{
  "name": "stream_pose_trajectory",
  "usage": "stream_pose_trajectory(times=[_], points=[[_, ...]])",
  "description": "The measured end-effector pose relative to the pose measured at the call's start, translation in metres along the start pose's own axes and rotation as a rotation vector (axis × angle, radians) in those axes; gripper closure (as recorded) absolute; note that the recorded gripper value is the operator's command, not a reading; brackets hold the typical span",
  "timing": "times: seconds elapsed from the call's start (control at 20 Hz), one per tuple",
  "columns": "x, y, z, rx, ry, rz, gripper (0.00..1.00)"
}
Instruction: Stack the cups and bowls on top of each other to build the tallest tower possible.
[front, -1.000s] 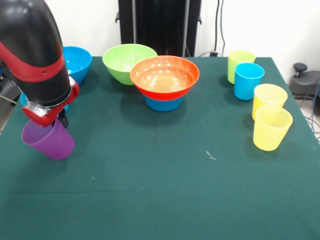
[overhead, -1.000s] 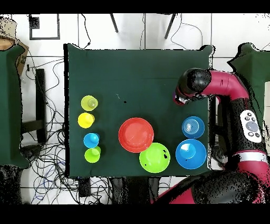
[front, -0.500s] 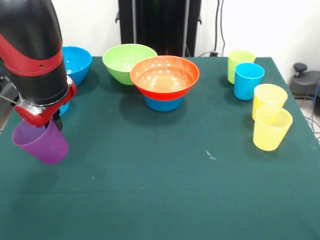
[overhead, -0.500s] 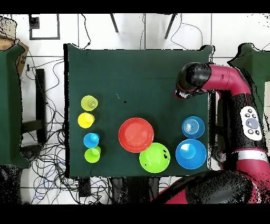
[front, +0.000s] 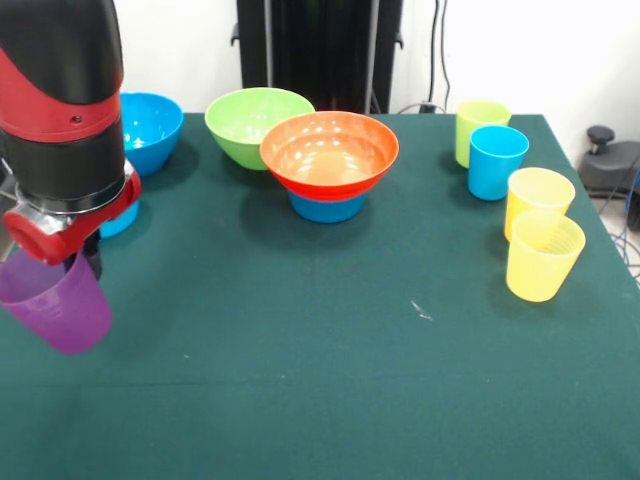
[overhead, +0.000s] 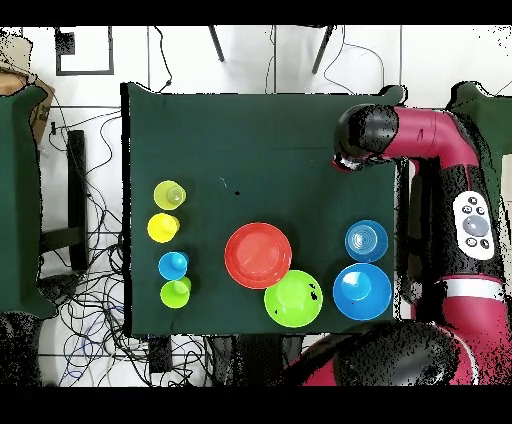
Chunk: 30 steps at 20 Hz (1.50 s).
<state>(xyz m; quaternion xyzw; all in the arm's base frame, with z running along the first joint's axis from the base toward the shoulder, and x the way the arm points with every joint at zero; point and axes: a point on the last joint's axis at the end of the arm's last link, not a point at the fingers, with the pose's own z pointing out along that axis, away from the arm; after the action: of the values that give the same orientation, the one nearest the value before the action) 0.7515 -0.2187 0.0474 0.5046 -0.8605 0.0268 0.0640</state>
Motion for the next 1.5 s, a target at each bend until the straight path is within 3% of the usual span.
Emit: stream_pose_trajectory(times=[0.15,0.25,0.3,0.7,0.9,1.15,1.5], points=[[0.0,-0.007,-0.002,0.036,0.018,-0.005,1.0],[0.001,-0.014,-0.003,0.08,0.038,-0.012,1.0],[0.003,-0.022,-0.004,0.129,0.056,-0.02,1.0],[0.014,-0.036,-0.011,0.292,0.121,-0.065,1.0],[0.017,-0.03,-0.029,0.339,0.172,-0.092,1.0],[0.012,-0.017,-0.055,0.368,0.235,-0.114,1.0],[-0.009,0.008,-0.096,0.416,0.303,-0.1,1.0]])
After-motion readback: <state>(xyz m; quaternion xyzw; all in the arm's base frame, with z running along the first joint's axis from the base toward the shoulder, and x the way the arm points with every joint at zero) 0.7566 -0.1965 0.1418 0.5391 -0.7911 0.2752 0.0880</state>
